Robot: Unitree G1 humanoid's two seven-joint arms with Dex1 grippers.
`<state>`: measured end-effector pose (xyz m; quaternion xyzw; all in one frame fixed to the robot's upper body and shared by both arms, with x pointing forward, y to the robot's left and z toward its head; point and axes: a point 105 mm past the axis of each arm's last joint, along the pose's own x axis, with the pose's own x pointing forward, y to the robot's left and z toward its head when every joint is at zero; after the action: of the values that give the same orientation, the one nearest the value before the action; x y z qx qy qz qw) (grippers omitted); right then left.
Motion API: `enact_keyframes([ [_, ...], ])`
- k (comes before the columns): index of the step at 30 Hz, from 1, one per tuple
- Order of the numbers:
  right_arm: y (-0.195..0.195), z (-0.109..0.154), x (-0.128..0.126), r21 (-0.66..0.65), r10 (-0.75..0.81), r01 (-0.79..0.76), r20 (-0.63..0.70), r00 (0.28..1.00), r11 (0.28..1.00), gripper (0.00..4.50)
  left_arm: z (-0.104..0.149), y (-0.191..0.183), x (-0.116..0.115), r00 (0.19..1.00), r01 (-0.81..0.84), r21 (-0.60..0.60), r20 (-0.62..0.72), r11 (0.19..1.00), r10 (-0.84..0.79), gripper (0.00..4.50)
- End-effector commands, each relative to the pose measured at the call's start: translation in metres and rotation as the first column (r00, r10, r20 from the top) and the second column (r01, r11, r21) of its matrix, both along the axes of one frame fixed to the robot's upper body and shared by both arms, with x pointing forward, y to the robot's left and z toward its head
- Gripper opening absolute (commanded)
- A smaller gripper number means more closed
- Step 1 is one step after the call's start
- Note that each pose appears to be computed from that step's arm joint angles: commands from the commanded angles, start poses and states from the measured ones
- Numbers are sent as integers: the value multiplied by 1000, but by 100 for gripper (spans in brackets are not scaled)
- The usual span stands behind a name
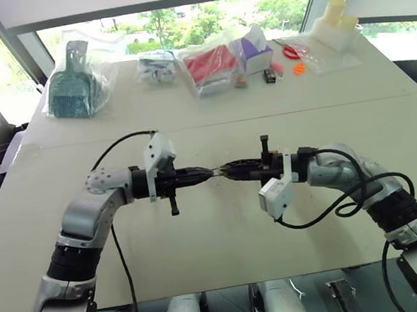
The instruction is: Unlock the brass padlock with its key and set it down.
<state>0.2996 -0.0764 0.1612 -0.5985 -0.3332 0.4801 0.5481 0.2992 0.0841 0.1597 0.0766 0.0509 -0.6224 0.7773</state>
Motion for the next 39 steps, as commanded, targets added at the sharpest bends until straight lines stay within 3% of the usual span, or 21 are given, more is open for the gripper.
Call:
enact_keyframes([
  [1, 2, 14, -4, 36, 22, -23, 34, 999, 999, 0, 5, -2, -1, 999, 1, 2, 44, 1000, -1, 3],
  [14, 3, 16, -7, 40, 26, -28, 31, 999, 999, 0, -14, -2, 17, 992, -70, 55, 107, 996, 64, 3],
  [21, 2, 13, -6, 38, 15, -15, 14, 1000, 999, 0, -12, 5, 23, 984, -132, 18, 123, 991, 129, 3],
  [36, 1, -39, 39, -25, -183, 182, -71, 981, 983, 0, -34, 16, -10, 979, -195, 62, 67, 979, 191, 3],
  [39, 0, -50, 36, -58, -178, 173, -109, 978, 983, 132, -36, 16, -15, 977, -210, 67, 64, 975, 206, 0],
])
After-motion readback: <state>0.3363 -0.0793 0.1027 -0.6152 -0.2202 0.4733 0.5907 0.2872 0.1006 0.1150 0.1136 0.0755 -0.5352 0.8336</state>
